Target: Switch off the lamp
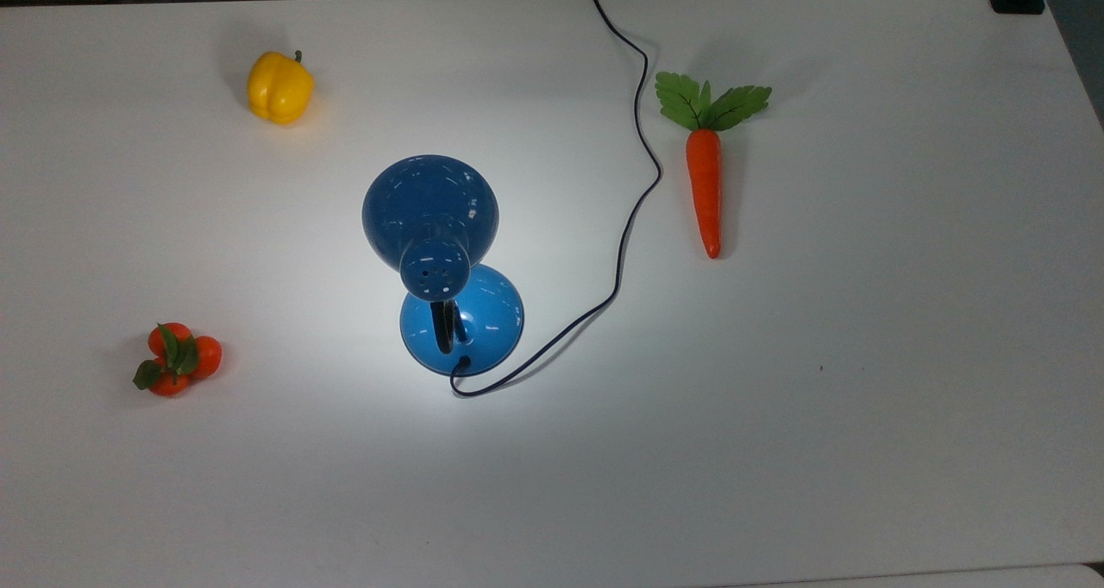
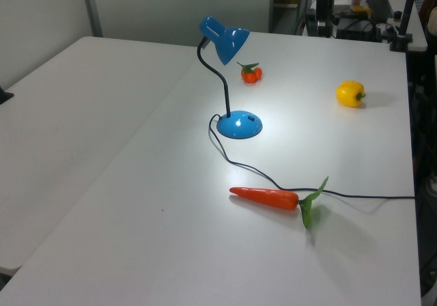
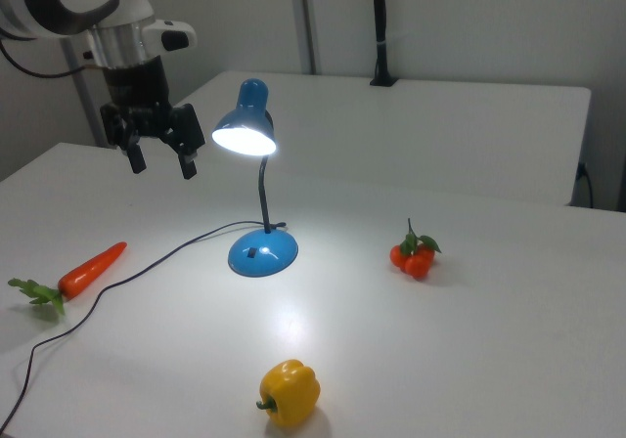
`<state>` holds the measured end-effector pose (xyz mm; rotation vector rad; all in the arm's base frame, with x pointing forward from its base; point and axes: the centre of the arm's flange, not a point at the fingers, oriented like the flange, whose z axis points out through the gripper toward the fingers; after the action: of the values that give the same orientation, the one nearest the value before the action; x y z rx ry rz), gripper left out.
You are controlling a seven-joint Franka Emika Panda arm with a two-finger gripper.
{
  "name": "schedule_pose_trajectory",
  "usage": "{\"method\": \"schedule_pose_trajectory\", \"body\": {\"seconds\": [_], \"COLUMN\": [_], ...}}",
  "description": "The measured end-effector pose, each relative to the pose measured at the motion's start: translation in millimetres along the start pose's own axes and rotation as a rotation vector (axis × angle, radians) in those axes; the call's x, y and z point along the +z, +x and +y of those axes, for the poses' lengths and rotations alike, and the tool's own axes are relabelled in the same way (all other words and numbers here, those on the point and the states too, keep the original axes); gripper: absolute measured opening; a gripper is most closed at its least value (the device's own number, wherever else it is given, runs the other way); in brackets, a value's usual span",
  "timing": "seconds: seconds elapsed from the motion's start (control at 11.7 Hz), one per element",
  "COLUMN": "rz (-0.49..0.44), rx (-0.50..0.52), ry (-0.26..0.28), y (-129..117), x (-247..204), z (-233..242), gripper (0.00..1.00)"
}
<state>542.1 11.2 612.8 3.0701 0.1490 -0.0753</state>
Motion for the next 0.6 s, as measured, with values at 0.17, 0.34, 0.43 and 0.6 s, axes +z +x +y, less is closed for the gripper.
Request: {"method": "schedule_pose_trajectory", "body": {"seconds": [0.17,0.34,0.43,0.6], "rz": [0.008,0.005,0.003,0.004], "rx": [0.015,0.021,0.022,0.024], "ry": [0.000,0.000,0.001,0.001], "y": [7.5,13.7,15.0,15.2], "x": [-2.2,0.6,1.6,1.4], "z": [0.8,1.0,1.1,1.1], "gripper": [1.00,1.00,1.00,0.98]}}
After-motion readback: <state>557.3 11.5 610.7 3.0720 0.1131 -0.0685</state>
